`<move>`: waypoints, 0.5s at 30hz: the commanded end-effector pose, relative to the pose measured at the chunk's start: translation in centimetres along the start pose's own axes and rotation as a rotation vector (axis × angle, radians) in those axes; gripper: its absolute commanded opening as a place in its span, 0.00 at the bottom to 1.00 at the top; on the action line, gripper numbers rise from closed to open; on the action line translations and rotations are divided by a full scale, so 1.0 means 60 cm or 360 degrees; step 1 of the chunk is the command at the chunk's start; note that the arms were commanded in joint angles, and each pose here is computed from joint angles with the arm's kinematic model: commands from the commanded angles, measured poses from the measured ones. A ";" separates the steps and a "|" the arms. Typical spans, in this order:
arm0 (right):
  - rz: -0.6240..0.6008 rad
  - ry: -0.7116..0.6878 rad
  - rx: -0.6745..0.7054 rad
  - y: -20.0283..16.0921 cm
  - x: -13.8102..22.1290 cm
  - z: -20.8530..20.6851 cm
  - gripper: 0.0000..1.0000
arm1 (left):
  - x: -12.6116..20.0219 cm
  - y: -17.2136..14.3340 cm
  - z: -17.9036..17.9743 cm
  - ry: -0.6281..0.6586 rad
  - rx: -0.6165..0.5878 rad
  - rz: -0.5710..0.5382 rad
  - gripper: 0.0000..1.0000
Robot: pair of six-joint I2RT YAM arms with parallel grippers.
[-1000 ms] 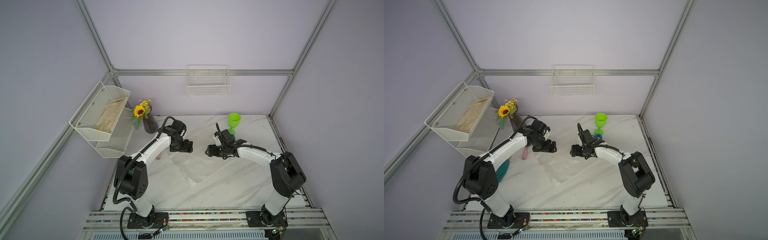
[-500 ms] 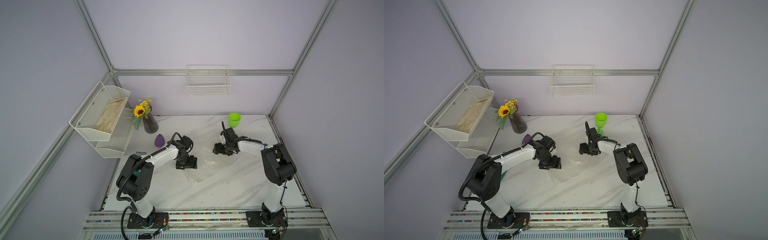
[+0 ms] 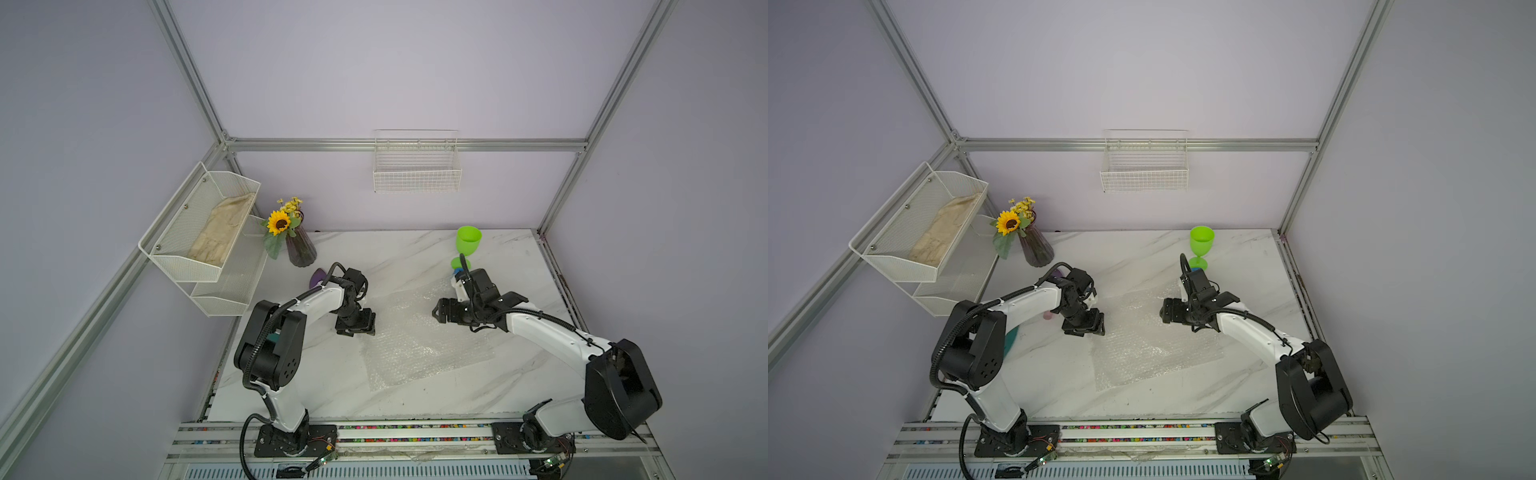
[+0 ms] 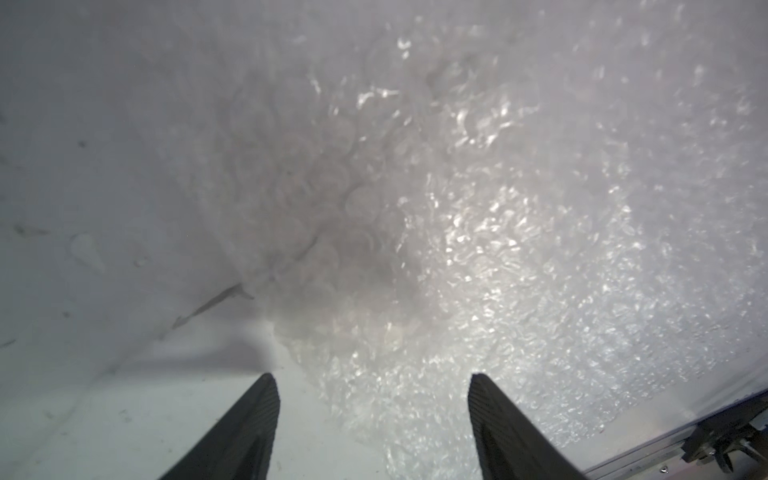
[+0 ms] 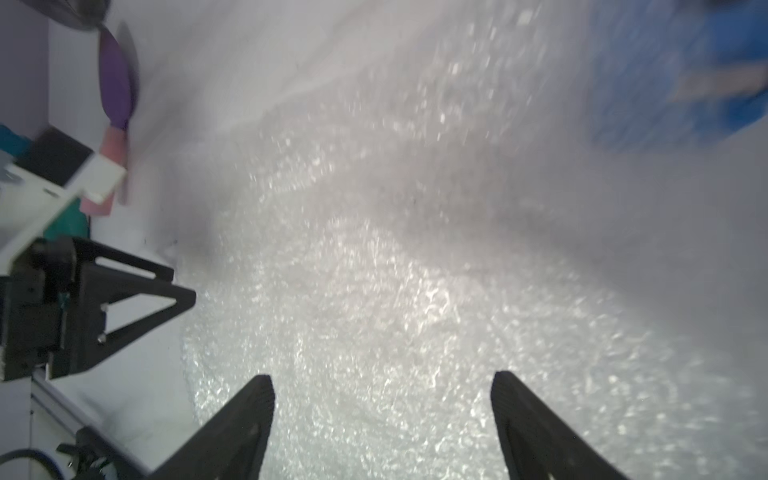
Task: Wrap wine glasses in bubble wrap
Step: Adjust the Tape Cutter at the center of the board.
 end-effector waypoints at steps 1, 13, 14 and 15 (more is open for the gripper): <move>-0.0378 -0.0063 0.0076 0.104 0.026 -0.027 0.86 | 0.009 -0.002 0.017 0.0116 -0.0066 0.0019 0.62; -0.0909 -0.0069 0.0395 0.233 0.011 -0.086 0.83 | 0.000 0.065 0.055 0.0296 -0.0159 0.0007 0.22; -0.0949 -0.0028 0.0439 0.240 0.010 -0.084 0.84 | 0.002 0.073 0.056 0.0295 -0.0173 -0.0009 0.21; -0.0978 0.0016 0.0483 0.242 0.007 -0.081 0.84 | 0.005 0.079 0.056 0.0298 -0.0182 -0.0023 0.21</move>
Point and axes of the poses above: each gripper's point midway between its finger pads, its own x axis back along the fingers, its own z axis along the line the jaws close on, y = z × x, the point moved 5 cm from there along x, back along the fingers, and after that the axes turned 11 degrees about -x, right-handed, at the moved point
